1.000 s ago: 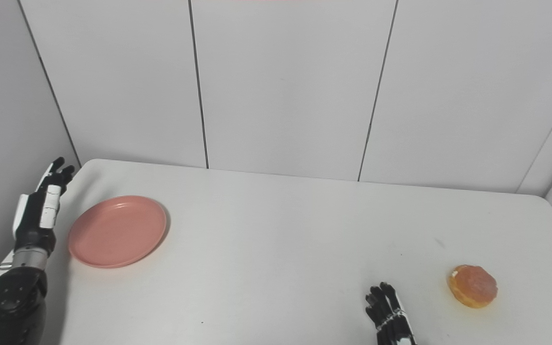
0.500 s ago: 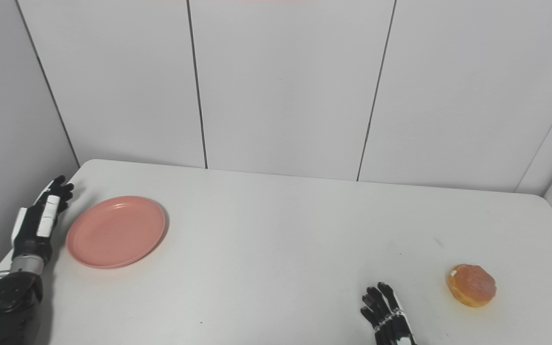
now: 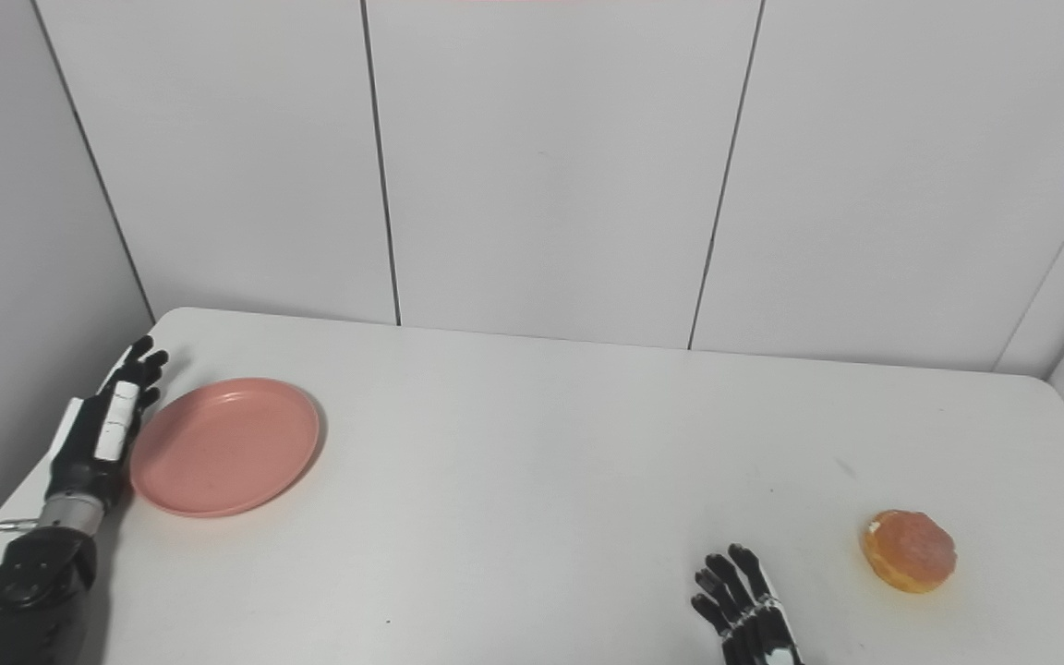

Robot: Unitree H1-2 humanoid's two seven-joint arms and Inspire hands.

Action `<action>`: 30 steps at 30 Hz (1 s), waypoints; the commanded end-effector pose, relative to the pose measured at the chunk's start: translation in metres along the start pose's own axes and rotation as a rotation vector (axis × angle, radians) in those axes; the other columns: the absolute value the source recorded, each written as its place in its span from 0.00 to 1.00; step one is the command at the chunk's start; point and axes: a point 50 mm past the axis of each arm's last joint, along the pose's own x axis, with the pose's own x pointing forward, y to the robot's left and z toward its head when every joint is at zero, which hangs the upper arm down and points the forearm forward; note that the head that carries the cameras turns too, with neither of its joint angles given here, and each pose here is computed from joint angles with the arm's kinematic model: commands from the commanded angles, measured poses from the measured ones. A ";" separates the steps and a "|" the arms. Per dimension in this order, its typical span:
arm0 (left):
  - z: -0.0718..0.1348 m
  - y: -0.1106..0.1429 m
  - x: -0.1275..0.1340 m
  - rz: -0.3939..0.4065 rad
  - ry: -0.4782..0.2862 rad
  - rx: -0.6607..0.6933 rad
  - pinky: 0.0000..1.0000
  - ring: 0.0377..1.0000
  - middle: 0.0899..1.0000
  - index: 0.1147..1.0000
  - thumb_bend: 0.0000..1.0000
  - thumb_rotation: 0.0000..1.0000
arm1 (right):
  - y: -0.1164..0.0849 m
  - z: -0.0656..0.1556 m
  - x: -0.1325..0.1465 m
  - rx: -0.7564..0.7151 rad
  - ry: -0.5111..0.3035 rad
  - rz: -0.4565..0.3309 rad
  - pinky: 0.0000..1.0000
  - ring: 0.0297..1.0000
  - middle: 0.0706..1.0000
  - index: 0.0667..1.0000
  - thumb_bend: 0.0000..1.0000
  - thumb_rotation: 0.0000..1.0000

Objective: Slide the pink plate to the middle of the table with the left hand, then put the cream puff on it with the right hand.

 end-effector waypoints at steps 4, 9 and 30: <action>-0.009 -0.008 -0.013 -0.031 -0.009 0.008 0.97 0.96 0.92 0.96 0.94 0.98 | 0.004 -0.030 -0.006 0.026 0.156 -0.027 0.84 0.85 0.85 0.88 0.80 1.00; -0.008 -0.017 -0.019 -0.052 -0.016 -0.023 0.93 0.94 0.91 0.95 0.93 0.96 | 0.005 -0.030 -0.005 0.025 0.160 -0.028 0.82 0.84 0.85 0.87 0.80 1.00; 0.003 -0.063 -0.029 -0.137 0.016 -0.097 0.89 0.92 0.88 0.92 0.95 0.91 | 0.010 -0.032 -0.005 0.027 0.172 -0.035 0.79 0.82 0.83 0.86 0.79 1.00</action>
